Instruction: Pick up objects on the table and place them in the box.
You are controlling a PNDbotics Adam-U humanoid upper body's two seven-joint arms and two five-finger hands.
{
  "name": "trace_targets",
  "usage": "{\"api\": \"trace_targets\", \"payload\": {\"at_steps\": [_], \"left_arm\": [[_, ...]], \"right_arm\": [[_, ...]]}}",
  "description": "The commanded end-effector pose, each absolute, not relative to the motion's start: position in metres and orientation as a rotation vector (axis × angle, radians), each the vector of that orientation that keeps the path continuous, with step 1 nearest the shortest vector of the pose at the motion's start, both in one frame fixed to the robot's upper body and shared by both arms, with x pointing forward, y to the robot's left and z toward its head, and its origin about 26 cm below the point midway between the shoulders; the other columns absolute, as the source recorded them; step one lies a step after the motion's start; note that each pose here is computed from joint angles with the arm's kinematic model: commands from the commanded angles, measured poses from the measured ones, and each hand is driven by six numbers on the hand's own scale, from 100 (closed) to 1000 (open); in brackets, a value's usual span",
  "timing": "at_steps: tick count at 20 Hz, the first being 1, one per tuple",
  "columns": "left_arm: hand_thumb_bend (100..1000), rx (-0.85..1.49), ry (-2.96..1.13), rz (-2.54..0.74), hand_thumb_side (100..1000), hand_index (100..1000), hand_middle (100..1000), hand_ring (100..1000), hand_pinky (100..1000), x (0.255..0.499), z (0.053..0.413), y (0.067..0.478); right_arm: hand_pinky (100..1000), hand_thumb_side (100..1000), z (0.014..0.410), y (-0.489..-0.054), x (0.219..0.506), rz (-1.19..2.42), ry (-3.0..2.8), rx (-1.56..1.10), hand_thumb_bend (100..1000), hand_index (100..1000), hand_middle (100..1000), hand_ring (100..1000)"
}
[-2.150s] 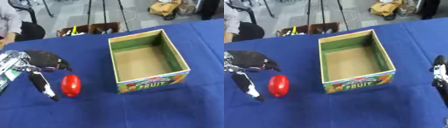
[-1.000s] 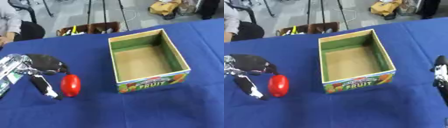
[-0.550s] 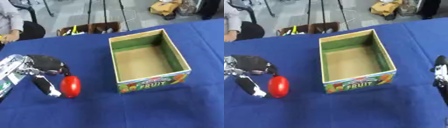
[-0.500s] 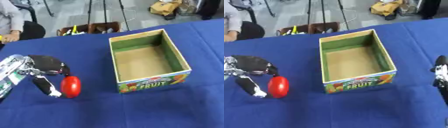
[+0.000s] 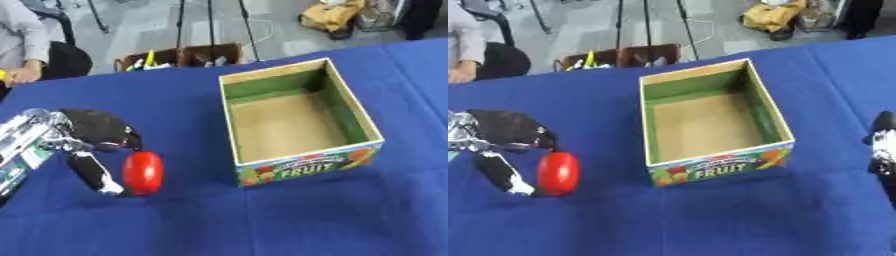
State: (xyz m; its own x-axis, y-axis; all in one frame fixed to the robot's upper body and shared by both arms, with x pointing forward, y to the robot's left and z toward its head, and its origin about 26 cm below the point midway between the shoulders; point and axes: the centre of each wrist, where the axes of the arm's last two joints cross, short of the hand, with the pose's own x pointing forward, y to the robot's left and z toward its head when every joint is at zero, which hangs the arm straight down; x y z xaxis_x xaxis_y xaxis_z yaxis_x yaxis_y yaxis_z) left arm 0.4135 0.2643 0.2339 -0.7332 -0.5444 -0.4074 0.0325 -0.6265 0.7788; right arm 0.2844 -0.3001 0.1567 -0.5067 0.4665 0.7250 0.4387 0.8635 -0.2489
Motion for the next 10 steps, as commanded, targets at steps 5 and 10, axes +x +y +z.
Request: {"api": "trace_targets", "payload": {"at_steps": [5,10], "left_arm": [[633,0.824,-0.815,-2.724,783,802,655,643,587,0.4068,0.2551,0.2622],[671,0.821,-0.764,-2.756,810,838,698,678,607,0.4070,0.2487,0.2611]], "right_arm": [[226,711,0.1651,-0.2998,0.2827,0.045,-2.205,-0.666,146,436,224,100],[226,711,0.1653,-0.2997,0.2828,0.044,-2.209,-0.664,144,436,224,100]]}}
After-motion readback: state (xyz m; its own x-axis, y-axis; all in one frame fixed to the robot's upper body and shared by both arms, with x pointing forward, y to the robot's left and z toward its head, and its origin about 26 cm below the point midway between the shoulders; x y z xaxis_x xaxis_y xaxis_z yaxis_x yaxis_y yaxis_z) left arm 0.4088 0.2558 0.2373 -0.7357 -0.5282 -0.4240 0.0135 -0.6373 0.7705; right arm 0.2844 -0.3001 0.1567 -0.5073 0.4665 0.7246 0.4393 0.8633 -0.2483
